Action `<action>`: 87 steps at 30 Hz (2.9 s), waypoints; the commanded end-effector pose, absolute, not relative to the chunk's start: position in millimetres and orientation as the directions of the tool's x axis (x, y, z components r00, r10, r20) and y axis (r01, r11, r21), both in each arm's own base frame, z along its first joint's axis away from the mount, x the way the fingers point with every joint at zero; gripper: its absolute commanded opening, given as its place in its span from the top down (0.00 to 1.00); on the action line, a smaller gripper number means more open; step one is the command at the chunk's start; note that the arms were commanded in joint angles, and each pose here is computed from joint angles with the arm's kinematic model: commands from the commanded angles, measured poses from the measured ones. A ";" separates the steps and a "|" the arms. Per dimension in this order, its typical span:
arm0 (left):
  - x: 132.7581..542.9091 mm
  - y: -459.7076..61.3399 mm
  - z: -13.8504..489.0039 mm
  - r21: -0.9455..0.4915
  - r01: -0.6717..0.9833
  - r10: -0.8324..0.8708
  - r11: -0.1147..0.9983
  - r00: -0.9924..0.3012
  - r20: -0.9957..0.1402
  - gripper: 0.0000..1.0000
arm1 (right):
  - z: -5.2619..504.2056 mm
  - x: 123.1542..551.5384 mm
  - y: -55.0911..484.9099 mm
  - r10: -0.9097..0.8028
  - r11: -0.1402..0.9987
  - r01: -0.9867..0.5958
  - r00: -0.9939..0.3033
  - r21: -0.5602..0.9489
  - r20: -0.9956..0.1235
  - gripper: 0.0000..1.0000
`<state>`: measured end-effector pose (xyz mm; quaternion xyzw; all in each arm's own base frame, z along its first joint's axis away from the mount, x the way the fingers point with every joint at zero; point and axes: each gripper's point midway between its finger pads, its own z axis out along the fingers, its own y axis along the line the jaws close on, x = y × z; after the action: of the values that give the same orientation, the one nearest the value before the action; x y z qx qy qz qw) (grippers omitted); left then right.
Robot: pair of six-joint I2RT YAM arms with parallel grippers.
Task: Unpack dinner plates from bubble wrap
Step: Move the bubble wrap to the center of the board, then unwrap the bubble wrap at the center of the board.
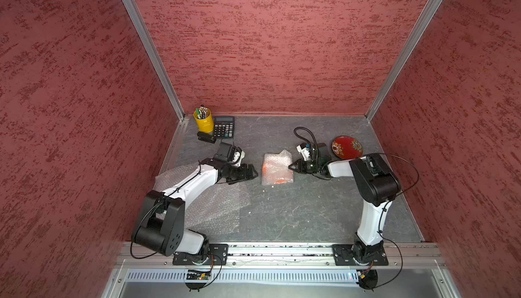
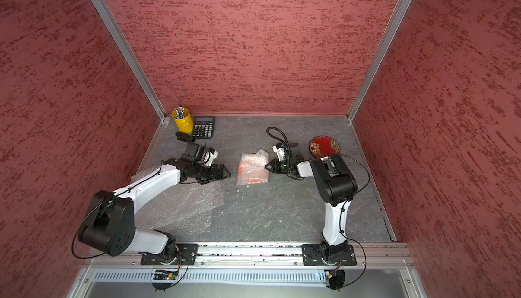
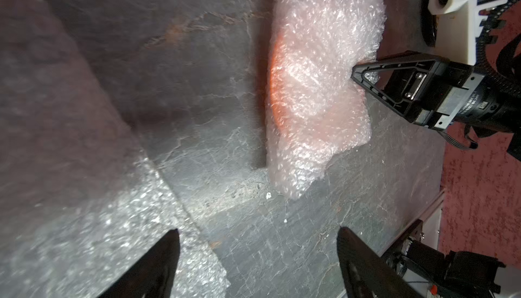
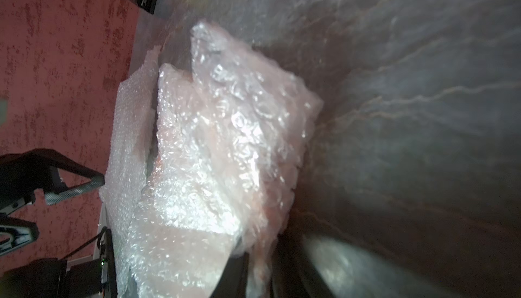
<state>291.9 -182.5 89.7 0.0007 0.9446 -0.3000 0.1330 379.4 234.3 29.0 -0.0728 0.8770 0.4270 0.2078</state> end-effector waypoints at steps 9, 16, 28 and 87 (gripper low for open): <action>300.8 -255.0 79.3 -0.654 0.178 0.022 0.735 -0.971 -0.240 0.20 | 28.8 355.0 244.0 -0.039 0.606 -0.374 -0.895 0.701 -0.444 0.85; 280.8 -272.0 63.4 -0.645 0.188 0.072 0.740 -0.977 -0.202 0.24 | 31.0 354.3 257.7 -0.068 0.597 -0.401 -0.888 0.695 -0.454 0.83; 255.9 -259.4 55.8 -0.539 0.194 0.102 0.820 -0.975 -0.195 0.24 | 39.0 361.3 251.4 -0.047 0.664 -0.394 -0.871 0.636 -0.490 0.59; 318.5 -314.1 53.1 0.301 0.508 0.590 0.807 -0.685 -0.428 0.72 | 71.5 321.6 214.6 0.210 0.632 -0.263 -0.847 0.729 -0.489 0.51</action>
<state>313.5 -314.1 53.0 0.3025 0.9180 0.0633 0.2486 323.6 208.7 69.0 -0.0144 0.8707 0.4023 0.2826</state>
